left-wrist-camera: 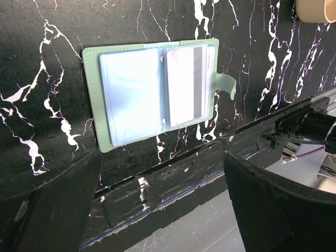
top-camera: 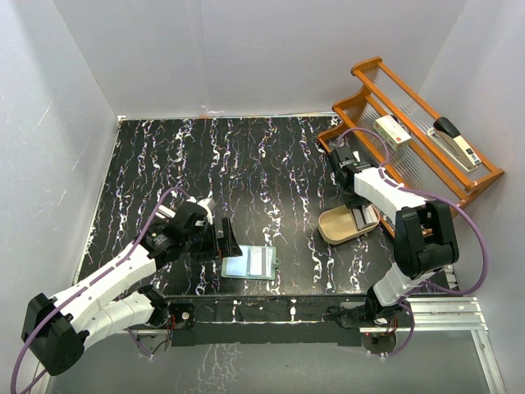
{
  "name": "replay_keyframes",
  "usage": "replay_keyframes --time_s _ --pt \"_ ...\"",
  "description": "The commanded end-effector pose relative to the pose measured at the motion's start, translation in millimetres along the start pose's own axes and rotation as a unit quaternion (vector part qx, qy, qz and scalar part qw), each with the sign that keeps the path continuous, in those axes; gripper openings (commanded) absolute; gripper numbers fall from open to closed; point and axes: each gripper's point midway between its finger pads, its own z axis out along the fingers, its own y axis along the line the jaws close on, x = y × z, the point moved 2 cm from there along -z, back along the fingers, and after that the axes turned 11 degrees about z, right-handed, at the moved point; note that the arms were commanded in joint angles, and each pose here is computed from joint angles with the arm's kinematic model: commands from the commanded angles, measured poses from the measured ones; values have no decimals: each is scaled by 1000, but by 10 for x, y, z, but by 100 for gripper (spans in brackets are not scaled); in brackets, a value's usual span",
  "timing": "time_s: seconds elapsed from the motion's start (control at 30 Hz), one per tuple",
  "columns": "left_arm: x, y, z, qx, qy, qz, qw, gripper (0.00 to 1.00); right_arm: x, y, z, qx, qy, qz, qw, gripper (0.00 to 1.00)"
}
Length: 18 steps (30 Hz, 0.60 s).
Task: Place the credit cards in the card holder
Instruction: Pick up the credit card from the storage box.
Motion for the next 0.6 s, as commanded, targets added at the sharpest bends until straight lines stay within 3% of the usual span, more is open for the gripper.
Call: replay_keyframes --time_s 0.0,0.17,0.33,0.57 --pt "-13 -36 -26 12 -3 -2 1000 99 -257 -214 -154 36 -48 23 998 22" --pt "4 -21 -16 9 0 -3 1000 99 -274 -196 -182 26 -48 24 998 15" --pt "39 150 58 -47 13 -22 999 96 -285 -180 -237 11 -45 22 999 6" --pt "100 273 190 -82 34 -36 995 92 -301 -144 -390 -24 -40 23 999 4"
